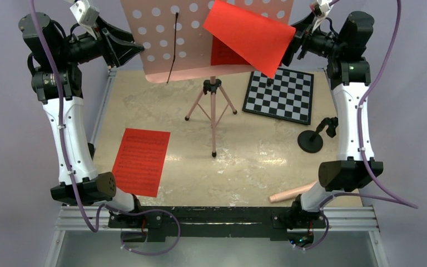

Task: Pack up the instrument practice props

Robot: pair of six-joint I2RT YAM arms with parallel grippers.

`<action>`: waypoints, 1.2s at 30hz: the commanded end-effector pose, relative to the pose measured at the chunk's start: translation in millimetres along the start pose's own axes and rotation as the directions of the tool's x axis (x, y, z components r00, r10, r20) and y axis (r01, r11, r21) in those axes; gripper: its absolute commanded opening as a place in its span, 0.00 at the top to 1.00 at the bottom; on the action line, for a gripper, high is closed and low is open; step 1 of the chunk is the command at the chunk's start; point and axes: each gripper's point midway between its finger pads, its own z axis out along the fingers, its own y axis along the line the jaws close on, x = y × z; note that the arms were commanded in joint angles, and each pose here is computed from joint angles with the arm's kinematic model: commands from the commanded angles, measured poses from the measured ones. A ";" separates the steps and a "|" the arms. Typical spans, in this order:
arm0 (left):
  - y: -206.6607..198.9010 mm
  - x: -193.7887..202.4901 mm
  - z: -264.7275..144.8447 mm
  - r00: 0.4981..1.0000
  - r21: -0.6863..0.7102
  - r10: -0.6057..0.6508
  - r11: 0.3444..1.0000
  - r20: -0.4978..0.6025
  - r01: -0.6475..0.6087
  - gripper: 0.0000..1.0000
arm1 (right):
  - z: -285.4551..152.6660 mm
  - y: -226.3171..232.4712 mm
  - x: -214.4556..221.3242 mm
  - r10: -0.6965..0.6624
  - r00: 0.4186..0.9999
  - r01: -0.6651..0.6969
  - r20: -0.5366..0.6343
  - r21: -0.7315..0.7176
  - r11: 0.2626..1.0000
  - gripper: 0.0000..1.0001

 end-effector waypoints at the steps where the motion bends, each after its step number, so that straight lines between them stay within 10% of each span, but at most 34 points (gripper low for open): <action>1: 13.8 1.2 -5.9 0.999 -0.111 0.043 0.993 -0.014 -0.044 0.48 | -6.5 36.8 -31.3 -0.021 0.997 0.032 0.070 -0.159 0.987 0.01; 20: 51.9 -12.9 -6.1 0.992 -0.305 0.127 0.944 -0.012 -0.125 0.43 | -44.3 100.5 -25.1 0.025 0.997 -0.012 0.071 -0.179 0.984 0.10; 26: 43.5 -14.9 -33.6 0.986 -0.460 0.163 0.872 -0.045 -0.165 0.15 | -63.2 79.4 -39.2 -0.220 0.972 0.213 0.085 0.085 0.973 0.03; 33: 23.2 -34.0 -105.3 0.967 -0.727 0.218 0.641 -0.134 -0.245 0.03 | -98.7 81.3 -42.3 -0.432 0.902 0.418 -0.005 0.262 0.869 0.01; 36: -14.5 -31.6 -100.1 0.970 -0.651 0.213 0.721 -0.122 -0.240 0.08 | -107.7 87.5 -51.9 -0.534 0.845 0.518 -0.021 0.278 0.809 0.02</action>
